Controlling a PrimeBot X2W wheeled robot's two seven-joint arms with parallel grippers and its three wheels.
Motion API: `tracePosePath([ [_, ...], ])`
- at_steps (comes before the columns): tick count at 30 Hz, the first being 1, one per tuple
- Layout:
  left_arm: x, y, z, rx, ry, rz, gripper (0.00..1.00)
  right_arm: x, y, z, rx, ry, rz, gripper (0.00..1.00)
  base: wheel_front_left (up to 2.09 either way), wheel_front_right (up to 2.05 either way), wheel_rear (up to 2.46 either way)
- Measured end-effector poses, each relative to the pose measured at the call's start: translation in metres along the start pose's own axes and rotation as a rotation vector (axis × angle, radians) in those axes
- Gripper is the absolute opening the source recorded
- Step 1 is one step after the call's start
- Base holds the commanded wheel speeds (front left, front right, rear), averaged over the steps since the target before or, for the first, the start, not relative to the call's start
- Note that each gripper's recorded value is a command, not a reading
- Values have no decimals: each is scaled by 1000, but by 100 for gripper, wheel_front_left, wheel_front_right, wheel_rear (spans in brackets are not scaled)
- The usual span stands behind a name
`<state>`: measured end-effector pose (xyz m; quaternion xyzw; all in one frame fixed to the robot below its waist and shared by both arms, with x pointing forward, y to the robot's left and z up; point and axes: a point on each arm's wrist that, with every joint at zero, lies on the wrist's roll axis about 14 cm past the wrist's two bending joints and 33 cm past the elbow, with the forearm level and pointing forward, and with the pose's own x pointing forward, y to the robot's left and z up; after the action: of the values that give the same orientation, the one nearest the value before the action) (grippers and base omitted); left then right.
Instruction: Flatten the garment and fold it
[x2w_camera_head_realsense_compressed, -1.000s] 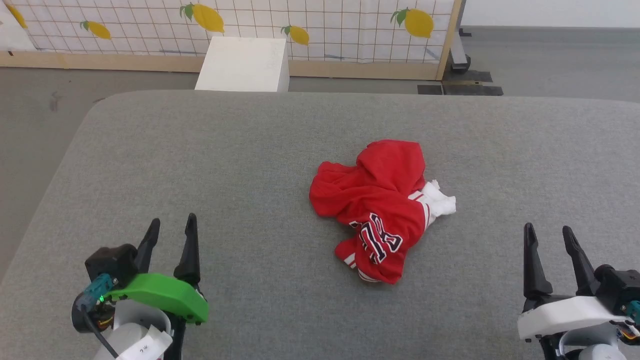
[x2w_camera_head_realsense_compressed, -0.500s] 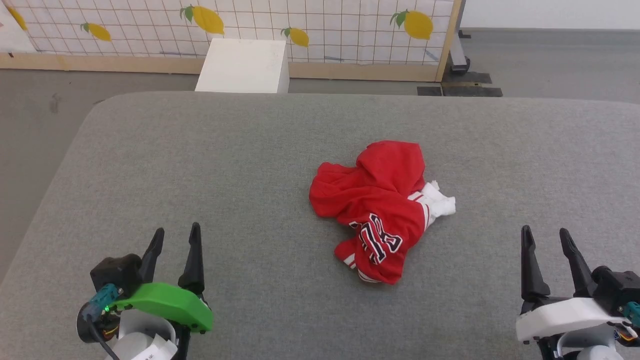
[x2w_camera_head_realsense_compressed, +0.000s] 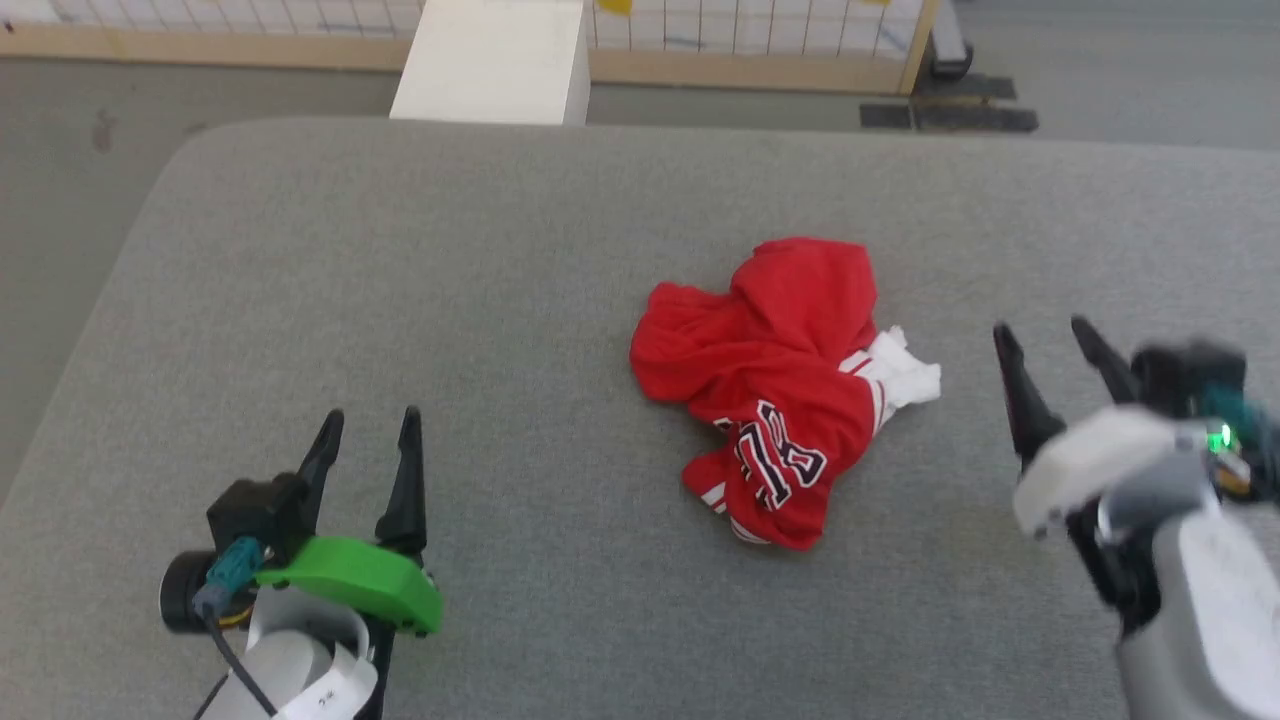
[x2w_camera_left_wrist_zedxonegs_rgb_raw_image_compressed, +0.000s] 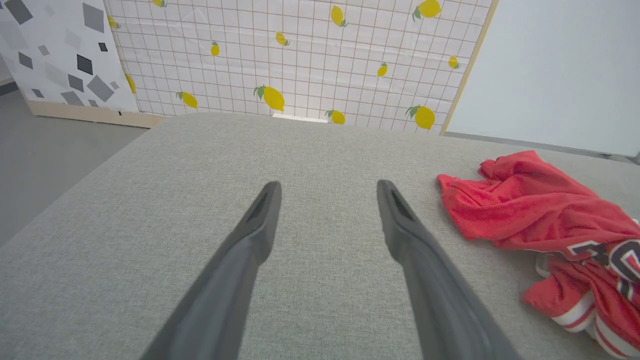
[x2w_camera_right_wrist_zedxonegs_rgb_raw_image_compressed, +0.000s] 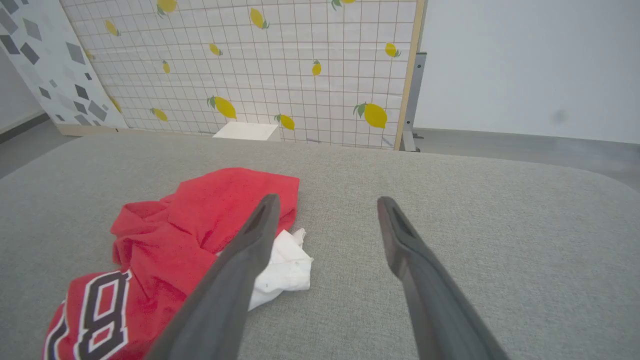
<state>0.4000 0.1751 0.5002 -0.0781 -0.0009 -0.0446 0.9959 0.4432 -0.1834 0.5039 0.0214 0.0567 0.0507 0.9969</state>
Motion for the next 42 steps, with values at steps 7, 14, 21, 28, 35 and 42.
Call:
tracePosePath([
  [7,16,0,-7,0,9,6,100,48,11,-29,-141,333,98,100,0,0,0],
  [14,23,9,-21,-14,37,43,100,66,26,-75,-271,667,177,100,0,0,0],
  [21,21,22,-31,-4,60,88,100,60,42,-122,-352,887,260,100,0,0,0],
  [28,20,29,-36,-10,71,108,100,60,48,-127,-355,924,310,0,0,0,0],
  [35,22,24,-28,-16,48,90,100,79,33,-78,-213,684,236,0,0,0,0],
  [42,18,12,-15,-25,15,52,100,58,-29,-45,-47,538,41,0,0,0,0],
])
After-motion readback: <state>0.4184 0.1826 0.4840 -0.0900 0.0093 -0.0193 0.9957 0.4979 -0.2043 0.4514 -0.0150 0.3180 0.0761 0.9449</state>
